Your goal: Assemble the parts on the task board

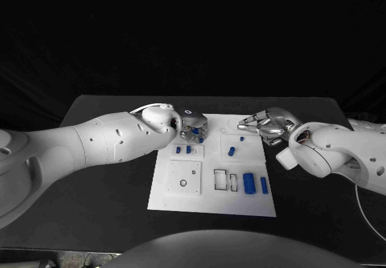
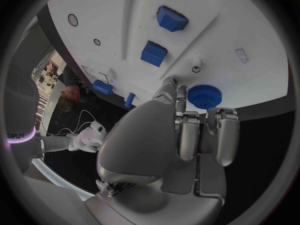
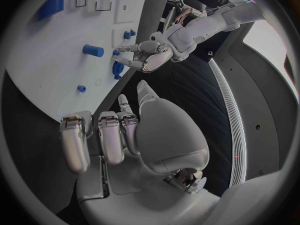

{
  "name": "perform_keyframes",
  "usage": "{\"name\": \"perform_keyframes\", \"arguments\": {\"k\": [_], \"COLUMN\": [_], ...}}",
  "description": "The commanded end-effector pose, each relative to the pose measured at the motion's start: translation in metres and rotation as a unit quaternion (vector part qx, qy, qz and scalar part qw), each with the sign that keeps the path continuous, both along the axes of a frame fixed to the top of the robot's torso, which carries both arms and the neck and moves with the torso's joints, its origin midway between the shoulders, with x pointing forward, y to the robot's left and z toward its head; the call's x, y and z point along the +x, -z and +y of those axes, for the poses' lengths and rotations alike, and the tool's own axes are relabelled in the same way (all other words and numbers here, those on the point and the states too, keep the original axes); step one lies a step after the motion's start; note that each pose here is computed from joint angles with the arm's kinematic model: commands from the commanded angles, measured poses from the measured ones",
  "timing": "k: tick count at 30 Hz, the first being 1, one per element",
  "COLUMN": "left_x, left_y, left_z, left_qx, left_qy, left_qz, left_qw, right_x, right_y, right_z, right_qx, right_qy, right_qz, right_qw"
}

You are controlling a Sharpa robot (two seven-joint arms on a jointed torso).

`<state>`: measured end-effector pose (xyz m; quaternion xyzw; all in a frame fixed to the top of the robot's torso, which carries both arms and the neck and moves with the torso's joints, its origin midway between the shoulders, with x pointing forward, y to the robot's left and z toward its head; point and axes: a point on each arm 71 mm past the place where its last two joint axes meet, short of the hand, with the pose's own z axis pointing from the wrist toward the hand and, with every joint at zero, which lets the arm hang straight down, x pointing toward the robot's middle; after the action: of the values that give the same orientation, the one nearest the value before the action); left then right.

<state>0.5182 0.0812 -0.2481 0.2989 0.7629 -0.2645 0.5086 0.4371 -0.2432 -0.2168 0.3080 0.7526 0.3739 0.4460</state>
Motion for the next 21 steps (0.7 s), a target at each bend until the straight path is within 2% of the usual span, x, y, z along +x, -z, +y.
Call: {"name": "perform_keyframes", "arguments": {"k": [1, 11, 21], "left_x": [-0.0024, -0.0018, -0.0004], "left_y": [0.0031, 0.0041, 0.0031], "left_z": [-0.0015, -0.0006, 0.0005], "left_qx": [0.01, 0.015, 0.005], "left_qy": [0.009, 0.008, 0.019], "left_qz": [0.012, 0.016, 0.011], "left_qw": [1.0, 1.0, 1.0], "right_x": [-0.0007, -0.0011, -0.0023], "right_y": [0.0007, 0.0015, 0.0013], "right_z": [0.0011, 0.0014, 0.003], "right_qx": [0.0, -0.001, 0.0], "right_qy": [-0.007, -0.009, -0.012], "right_qz": [0.004, 0.01, 0.011], "right_qw": [1.0, 1.0, 1.0]}}
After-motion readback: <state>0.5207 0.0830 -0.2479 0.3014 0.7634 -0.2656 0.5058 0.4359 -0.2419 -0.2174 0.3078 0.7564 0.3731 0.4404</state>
